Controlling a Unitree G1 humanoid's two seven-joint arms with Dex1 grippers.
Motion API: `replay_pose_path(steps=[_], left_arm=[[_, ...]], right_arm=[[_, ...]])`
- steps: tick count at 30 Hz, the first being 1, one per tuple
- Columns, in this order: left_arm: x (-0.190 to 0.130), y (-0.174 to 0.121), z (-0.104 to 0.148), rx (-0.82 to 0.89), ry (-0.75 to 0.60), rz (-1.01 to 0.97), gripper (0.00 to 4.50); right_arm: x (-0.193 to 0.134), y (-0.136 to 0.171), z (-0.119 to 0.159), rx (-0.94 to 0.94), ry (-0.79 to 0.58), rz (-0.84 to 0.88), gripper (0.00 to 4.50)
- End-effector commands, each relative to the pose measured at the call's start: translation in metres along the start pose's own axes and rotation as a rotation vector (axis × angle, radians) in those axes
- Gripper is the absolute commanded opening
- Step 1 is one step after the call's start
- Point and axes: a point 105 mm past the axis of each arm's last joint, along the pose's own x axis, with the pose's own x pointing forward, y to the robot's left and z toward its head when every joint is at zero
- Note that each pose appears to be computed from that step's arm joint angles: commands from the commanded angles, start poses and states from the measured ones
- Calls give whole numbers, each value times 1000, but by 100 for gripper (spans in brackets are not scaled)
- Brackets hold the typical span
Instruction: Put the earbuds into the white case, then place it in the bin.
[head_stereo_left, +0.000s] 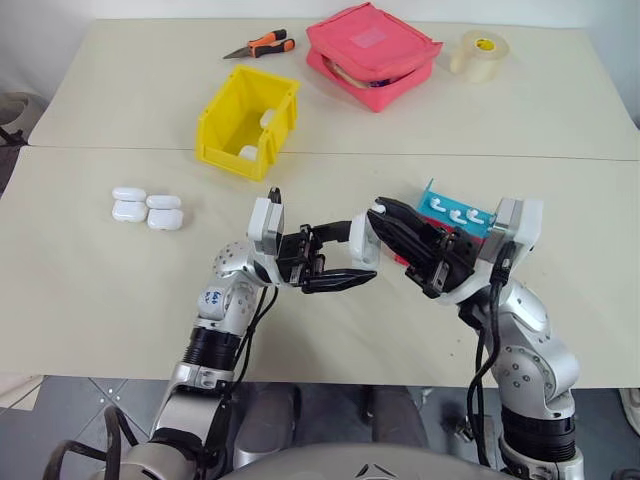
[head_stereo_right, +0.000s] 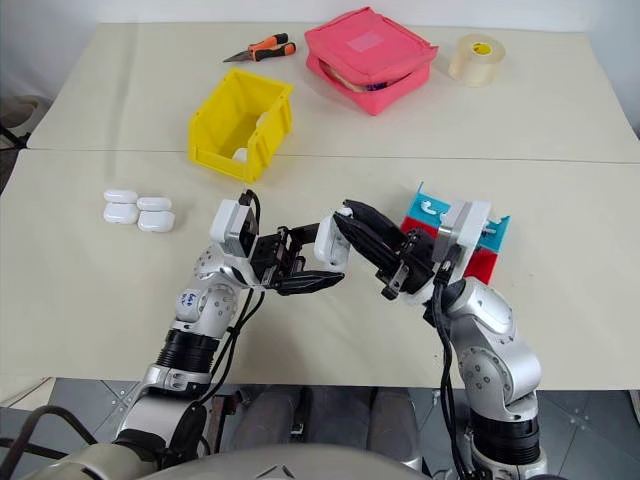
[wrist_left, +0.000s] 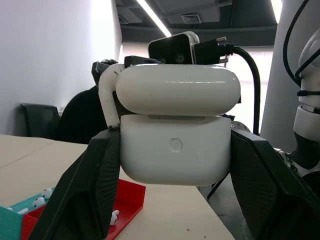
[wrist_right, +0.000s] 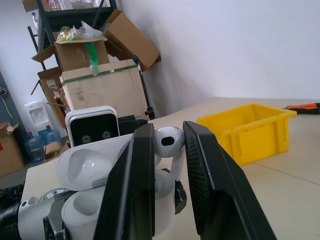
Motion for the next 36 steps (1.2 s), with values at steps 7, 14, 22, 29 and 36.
replay_pose_path(steps=[7, 14, 22, 29, 36], left_arm=[[7, -2, 13, 50, -25, -18, 280], [7, -1, 12, 45, -28, -16, 280], [8, 0, 12, 45, -30, -18, 280], [8, 0, 14, 48, -29, -22, 280], [7, -1, 14, 48, -33, -23, 280]], right_arm=[[-3, 1, 8, -35, -36, -11, 48], [1, 1, 30, -61, -95, -8, 48], [-2, 14, 19, -7, -50, 26, 48], [-5, 15, 0, 30, -4, 3, 48], [-9, 9, -9, 34, 24, -30, 48]])
